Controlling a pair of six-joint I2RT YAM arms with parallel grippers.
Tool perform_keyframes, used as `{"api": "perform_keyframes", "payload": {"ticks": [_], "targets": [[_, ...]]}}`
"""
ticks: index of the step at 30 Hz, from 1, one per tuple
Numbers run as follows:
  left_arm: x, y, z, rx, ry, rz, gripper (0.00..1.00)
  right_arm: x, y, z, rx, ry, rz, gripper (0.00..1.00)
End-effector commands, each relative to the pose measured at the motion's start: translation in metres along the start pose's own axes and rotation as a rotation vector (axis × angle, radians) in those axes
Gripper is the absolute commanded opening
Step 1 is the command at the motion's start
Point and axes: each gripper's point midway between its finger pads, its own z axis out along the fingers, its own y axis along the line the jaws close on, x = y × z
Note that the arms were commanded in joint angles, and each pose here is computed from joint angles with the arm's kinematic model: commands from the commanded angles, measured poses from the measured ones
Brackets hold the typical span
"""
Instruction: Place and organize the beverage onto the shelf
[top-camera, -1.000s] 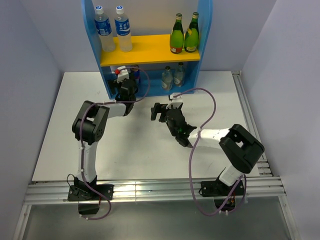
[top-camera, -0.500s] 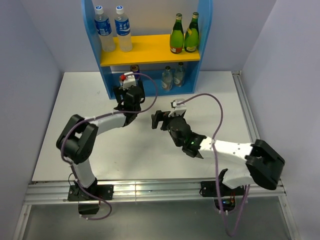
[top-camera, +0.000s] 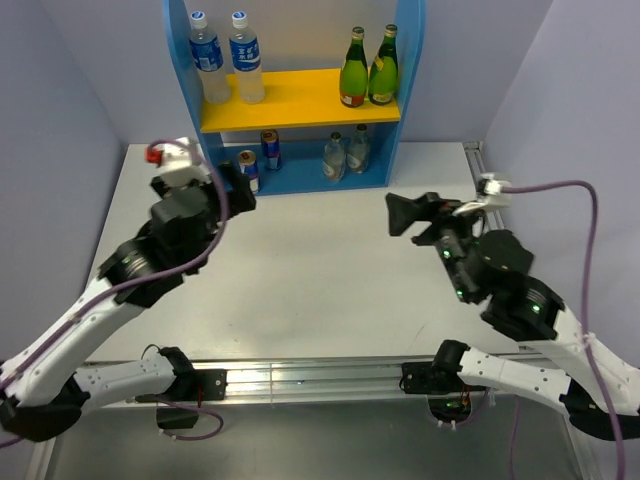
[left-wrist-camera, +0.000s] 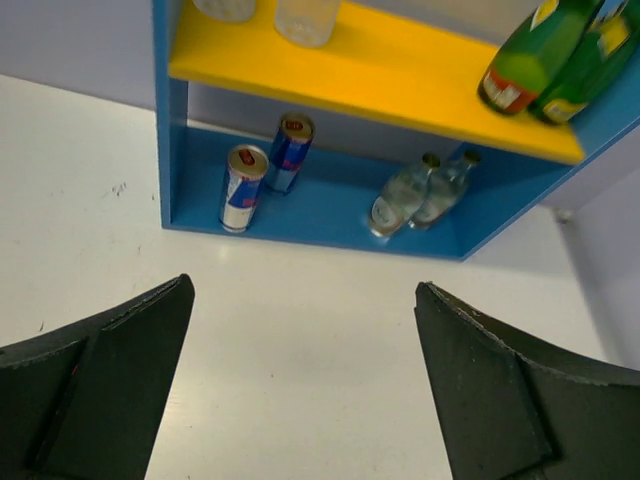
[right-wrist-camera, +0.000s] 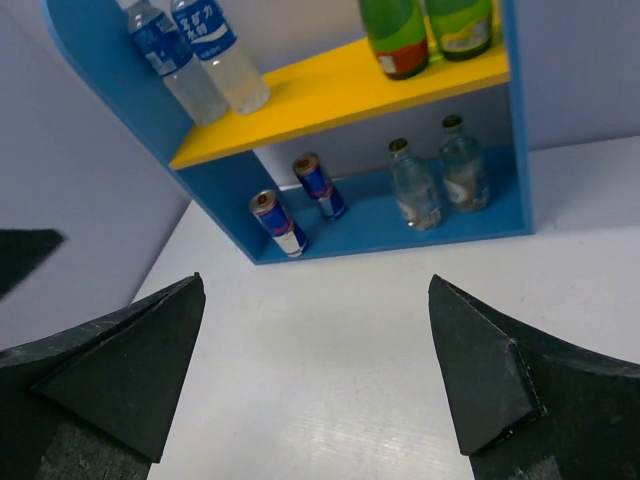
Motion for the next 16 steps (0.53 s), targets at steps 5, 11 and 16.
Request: {"api": "perform_keyframes", "payload": {"ticks": [5,11,16], "targets": [[-0.008,0.020,-0.024,0.028,-0.005,0.016,0.99,-0.017,-0.024,-0.029,0.004,0.002,-0.061,1.00],[-0.002,0.023,-0.019,-0.008,0.012,0.044,0.99,-0.019,-0.019,-0.028,-0.017,0.001,-0.064,1.00],[-0.003,0.030,-0.018,-0.051,-0.005,0.045,0.99,-0.017,-0.013,-0.024,-0.030,0.007,-0.074,1.00]]}}
